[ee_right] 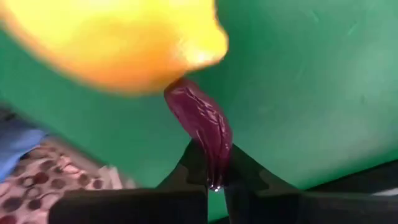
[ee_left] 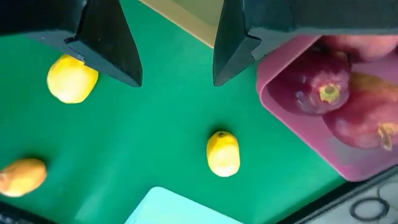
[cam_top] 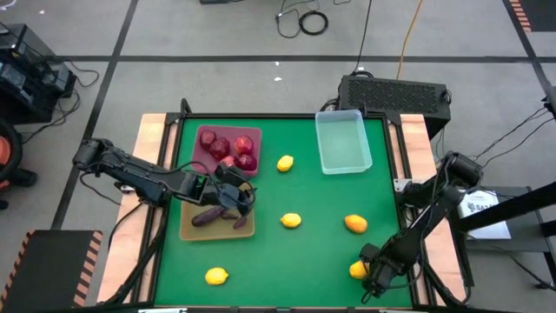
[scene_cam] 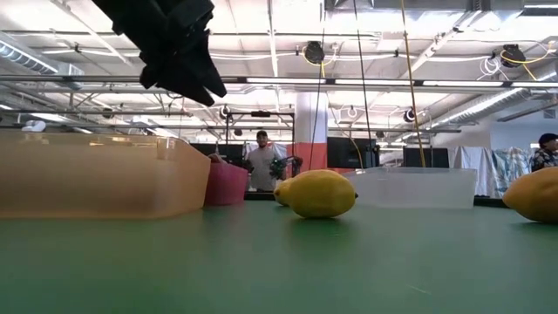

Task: Sort produce into baskets
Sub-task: Put the eggplant into the orange bin

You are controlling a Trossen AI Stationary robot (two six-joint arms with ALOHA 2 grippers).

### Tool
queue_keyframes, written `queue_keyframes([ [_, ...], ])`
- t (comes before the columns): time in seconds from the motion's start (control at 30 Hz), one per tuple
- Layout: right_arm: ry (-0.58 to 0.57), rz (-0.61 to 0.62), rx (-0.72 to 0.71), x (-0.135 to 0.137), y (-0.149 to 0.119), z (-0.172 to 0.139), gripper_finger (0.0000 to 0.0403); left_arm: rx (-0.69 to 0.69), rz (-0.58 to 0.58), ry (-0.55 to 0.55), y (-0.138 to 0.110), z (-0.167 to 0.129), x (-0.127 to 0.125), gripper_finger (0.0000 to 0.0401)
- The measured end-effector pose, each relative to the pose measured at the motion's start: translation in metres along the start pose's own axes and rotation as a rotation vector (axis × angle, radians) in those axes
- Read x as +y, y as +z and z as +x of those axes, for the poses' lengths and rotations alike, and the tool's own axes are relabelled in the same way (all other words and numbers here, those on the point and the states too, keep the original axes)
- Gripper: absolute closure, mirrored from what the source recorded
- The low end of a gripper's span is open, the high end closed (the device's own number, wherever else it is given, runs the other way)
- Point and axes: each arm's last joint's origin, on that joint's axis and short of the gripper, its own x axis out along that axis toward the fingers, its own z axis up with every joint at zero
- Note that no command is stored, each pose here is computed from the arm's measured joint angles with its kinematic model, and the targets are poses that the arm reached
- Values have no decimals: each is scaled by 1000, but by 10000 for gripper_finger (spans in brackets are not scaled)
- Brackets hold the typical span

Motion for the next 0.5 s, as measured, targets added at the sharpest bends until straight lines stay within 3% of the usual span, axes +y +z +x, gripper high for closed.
queue_keyframes([
  [0.3,187,-51,-60,-11,-11,-50,363,-24,-145,-23,3,0,-2,196],
  [0.5,295,-72,-405,-15,15,-78,371,-53,-193,-61,7,0,-6,196],
])
